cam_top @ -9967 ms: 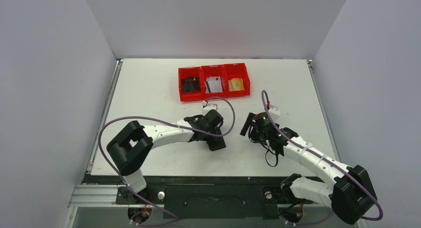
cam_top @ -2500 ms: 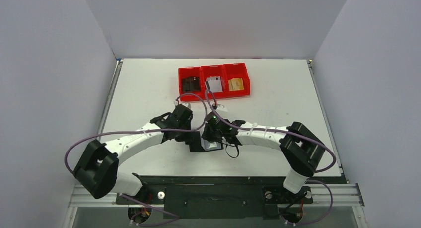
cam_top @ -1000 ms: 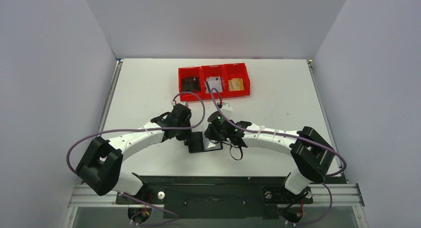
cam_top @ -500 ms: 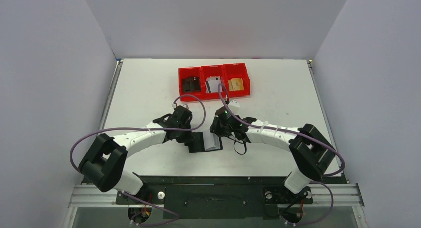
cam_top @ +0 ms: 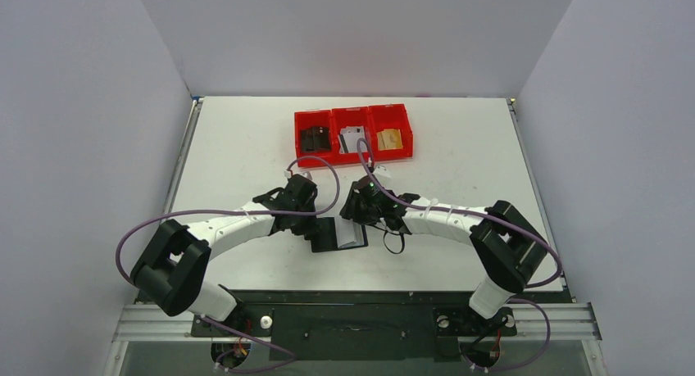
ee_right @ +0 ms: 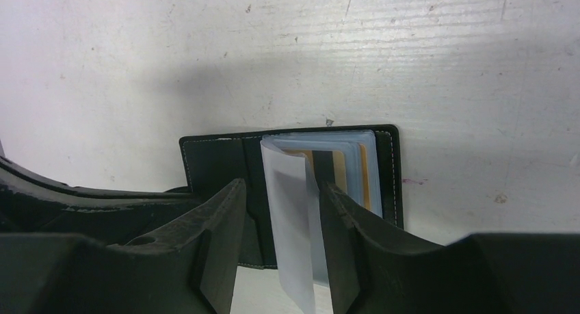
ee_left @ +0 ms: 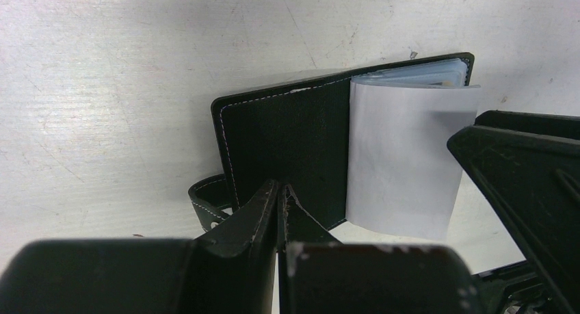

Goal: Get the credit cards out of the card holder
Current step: Remove the credit card from the card holder.

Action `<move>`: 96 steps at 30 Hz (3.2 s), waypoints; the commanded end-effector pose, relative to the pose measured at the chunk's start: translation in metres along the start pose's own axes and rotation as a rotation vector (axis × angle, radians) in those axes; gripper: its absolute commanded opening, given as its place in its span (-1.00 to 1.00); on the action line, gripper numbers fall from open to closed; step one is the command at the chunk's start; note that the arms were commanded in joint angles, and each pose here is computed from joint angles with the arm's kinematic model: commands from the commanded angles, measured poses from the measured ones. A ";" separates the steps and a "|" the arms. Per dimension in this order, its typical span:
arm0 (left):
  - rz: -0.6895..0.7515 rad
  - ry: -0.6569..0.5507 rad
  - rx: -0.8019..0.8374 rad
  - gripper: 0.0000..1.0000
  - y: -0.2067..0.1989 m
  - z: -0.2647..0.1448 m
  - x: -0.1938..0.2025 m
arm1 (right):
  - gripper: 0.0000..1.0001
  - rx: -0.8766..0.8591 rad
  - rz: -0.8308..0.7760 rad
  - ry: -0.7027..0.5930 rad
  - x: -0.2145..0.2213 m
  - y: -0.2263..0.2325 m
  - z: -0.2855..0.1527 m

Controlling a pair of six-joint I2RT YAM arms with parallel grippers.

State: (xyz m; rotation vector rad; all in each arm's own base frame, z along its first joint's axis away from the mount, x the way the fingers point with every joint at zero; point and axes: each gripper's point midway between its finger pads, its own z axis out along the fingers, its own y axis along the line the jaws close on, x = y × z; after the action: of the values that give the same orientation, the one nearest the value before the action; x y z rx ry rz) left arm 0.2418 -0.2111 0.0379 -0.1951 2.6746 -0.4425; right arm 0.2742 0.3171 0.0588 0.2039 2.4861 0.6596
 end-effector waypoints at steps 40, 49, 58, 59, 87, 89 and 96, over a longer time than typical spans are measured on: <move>0.026 -0.149 0.076 -1.00 -0.004 -0.085 -0.024 | -0.16 -0.233 0.067 0.147 0.041 0.089 0.035; 0.037 -0.112 0.131 -1.00 -0.016 -0.084 -0.019 | -0.03 -0.265 0.094 0.145 0.044 0.094 0.032; 0.046 -0.085 0.161 -1.00 -0.023 -0.082 -0.017 | 0.00 -0.270 0.175 0.073 0.030 0.082 0.019; 0.045 -0.085 0.168 -1.00 -0.025 -0.083 -0.017 | 0.00 -0.278 0.194 0.072 0.031 0.081 0.018; -0.046 -0.092 0.168 -1.00 -0.040 -0.075 -0.058 | -0.47 -0.179 0.036 0.105 0.073 0.082 0.021; -0.076 -0.092 0.171 -1.00 -0.037 -0.073 -0.065 | -0.53 -0.168 0.024 0.112 0.076 0.080 0.023; -0.153 -0.071 0.181 -1.00 -0.027 -0.056 -0.082 | -0.76 -0.127 -0.014 0.145 0.086 0.072 0.035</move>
State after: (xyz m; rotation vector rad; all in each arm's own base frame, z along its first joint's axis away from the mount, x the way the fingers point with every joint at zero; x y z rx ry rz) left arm 0.2699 -0.1914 0.1089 -0.3490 2.6040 -0.6030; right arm 0.2181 0.4087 0.0277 0.1361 2.5781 0.8761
